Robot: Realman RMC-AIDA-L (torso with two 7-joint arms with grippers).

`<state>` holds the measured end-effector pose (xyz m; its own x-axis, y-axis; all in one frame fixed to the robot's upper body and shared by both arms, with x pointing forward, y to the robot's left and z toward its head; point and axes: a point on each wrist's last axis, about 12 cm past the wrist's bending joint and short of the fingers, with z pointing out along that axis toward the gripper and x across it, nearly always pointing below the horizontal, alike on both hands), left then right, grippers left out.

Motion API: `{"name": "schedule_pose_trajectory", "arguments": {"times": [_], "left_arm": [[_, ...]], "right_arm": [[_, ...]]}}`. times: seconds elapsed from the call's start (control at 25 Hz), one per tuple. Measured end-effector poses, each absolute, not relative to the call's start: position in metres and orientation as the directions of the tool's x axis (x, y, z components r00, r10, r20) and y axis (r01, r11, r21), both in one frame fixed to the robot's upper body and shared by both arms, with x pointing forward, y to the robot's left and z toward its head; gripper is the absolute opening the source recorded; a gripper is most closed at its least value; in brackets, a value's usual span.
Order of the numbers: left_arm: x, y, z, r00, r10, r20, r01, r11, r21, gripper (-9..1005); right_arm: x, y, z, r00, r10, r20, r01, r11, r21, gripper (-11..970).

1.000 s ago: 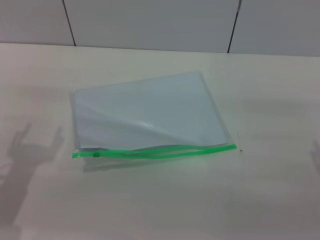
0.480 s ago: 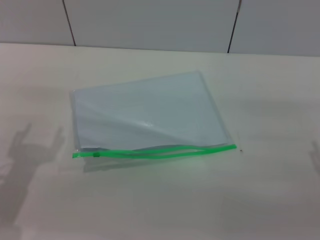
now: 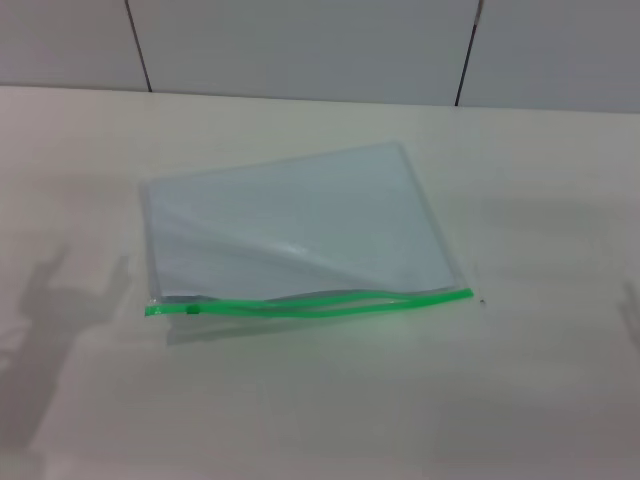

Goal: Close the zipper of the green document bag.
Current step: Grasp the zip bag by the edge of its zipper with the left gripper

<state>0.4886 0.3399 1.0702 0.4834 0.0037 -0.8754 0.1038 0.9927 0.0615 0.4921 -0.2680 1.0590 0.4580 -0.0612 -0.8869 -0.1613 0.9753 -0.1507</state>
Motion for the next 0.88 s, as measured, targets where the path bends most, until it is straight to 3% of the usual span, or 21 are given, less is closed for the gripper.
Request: {"name": "schedule_pose_trajectory", "arguments": {"times": [0.2,0.36,0.48,0.88], "left_arm": [[0.485,0.329,1.063,0.451,0.126,-0.884,0.244,0.935,0.257,771],[0.472,0.309,1.046,0.452,0.273,-0.849,0.462,0.742,0.485,771],[0.460,0.302,1.034,0.453,0.329,-0.829,0.553,0.626,0.550,773],[0.449,0.299,1.008,0.419,0.481,-0.770,0.632,0.454,0.628,776]], "right_arm": [[0.492,-0.268,1.059,0.459,-0.061,-0.887,-0.162,0.975,-0.151,690],[0.492,-0.268,1.059,0.459,-0.062,-0.886,-0.162,0.975,-0.152,689],[0.493,-0.268,1.059,0.460,-0.062,-0.886,-0.162,0.975,-0.152,687],[0.493,-0.268,1.060,0.461,-0.063,-0.885,-0.160,0.975,-0.153,684]]}}
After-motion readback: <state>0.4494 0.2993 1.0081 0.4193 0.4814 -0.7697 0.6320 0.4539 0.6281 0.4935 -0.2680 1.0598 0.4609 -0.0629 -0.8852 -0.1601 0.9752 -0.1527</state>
